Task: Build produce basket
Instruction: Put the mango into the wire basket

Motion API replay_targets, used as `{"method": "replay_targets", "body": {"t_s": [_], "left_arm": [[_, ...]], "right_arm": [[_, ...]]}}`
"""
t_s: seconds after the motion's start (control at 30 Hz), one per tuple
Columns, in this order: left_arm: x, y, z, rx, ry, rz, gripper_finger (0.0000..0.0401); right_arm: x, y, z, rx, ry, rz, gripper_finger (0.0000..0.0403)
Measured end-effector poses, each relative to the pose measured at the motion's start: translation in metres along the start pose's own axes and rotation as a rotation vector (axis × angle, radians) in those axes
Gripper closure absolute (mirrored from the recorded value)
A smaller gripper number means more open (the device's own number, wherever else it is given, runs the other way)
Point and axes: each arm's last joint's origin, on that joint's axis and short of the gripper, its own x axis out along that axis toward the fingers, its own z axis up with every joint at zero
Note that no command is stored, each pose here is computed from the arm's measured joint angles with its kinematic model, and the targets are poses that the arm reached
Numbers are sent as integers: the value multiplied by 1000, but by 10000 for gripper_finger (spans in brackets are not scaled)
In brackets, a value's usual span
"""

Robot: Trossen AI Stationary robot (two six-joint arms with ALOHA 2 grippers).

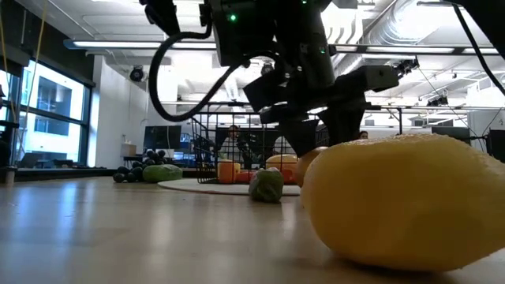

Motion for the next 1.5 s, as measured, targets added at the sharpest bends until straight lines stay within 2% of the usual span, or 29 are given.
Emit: {"method": "replay_targets", "body": {"t_s": [0.27,0.6,0.8,0.9,1.07,1.23,1.5], "left_arm": [[0,0,0,103,6,5,201],[0,-1,-1,106,7,5,201],[0,-1,-1,106,8,4,201],[0,-1,-1,105,8,6,201],[0,0,-1,105,8,7,201],[0,0,-1,100,12,42,201],[0,3,-2,-63,22,129,179]], "right_arm": [[-25,2,-12,170,-66,20,206],[-78,-4,-43,489,-239,69,205],[-111,-8,-64,570,-386,61,204],[-128,-13,-78,627,-468,20,204],[-153,-29,-106,715,-581,-111,204],[-167,-54,-130,759,-663,-238,204],[-166,-102,-168,767,-658,-303,204]]}}
